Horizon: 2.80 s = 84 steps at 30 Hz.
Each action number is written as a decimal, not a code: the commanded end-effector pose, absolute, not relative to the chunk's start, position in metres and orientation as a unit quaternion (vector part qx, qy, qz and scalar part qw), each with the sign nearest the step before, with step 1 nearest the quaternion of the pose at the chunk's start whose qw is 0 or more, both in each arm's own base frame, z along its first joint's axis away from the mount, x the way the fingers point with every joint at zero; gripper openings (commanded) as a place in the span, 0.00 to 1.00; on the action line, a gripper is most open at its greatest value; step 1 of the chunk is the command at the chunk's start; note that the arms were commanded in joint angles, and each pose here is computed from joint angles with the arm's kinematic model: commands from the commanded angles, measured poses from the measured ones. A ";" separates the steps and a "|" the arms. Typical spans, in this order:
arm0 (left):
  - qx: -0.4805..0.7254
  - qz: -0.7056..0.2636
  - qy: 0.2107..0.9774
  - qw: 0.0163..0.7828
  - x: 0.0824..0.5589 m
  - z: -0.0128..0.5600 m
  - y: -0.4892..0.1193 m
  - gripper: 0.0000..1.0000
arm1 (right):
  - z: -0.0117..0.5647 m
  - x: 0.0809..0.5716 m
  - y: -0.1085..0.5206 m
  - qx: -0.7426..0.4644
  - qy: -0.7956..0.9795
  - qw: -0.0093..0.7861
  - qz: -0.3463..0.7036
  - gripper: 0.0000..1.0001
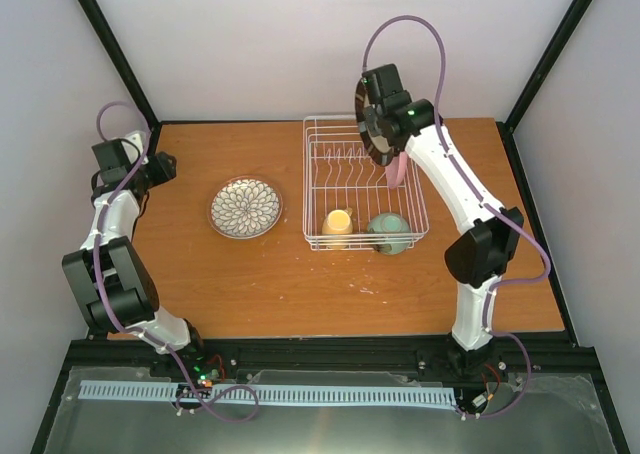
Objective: Load the mixed dishes into the dish rack
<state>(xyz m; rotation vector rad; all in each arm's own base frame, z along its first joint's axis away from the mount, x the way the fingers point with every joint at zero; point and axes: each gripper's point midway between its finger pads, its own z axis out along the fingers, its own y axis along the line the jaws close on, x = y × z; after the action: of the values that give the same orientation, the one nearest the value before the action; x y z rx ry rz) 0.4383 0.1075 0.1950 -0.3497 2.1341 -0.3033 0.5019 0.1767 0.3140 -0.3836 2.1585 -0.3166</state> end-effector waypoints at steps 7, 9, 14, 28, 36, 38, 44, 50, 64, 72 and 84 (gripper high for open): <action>-0.145 -0.111 0.866 0.466 0.434 0.204 0.110 0.59 | 0.368 0.487 0.120 -0.040 0.856 0.488 -0.167 0.03; -0.148 -0.107 0.866 0.465 0.432 0.204 0.111 0.58 | 0.352 0.486 0.121 -0.038 0.868 0.468 -0.162 0.03; -0.155 -0.107 0.866 0.463 0.430 0.205 0.111 0.58 | 0.323 0.483 0.129 -0.024 0.888 0.441 -0.127 0.03; -0.169 -0.097 0.861 0.469 0.424 0.215 0.114 0.57 | 0.279 0.481 0.125 -0.008 0.907 0.396 -0.147 0.03; -0.174 -0.089 0.864 0.465 0.422 0.210 0.116 0.57 | 0.266 0.498 0.130 -0.008 0.906 0.391 -0.160 0.03; -0.175 -0.089 0.864 0.463 0.423 0.208 0.117 0.57 | 0.262 0.505 0.133 -0.011 0.907 0.389 -0.161 0.03; -0.175 -0.089 0.867 0.458 0.426 0.203 0.118 0.57 | 0.236 0.515 0.140 -0.024 0.920 0.352 -0.172 0.03; -0.175 -0.088 0.870 0.452 0.422 0.198 0.117 0.58 | 0.209 0.509 0.138 -0.029 0.931 0.313 -0.183 0.14; -0.114 -0.190 0.874 0.432 0.408 0.184 0.072 0.59 | 0.270 0.512 0.139 -0.014 0.908 0.392 -0.148 0.58; -0.101 -0.296 0.878 0.364 0.396 0.148 0.038 0.58 | 0.358 0.503 0.131 0.000 0.861 0.492 -0.129 0.61; -0.120 -0.357 0.878 0.294 0.382 0.102 0.020 0.56 | 0.389 0.490 0.132 -0.012 0.838 0.536 -0.101 0.62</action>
<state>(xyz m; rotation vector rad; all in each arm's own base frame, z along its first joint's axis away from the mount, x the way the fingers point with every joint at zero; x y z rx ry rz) 0.3874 0.0271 0.1114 -0.3275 2.3279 -0.8839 0.4863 0.1268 0.4020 0.0039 1.9795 -0.2537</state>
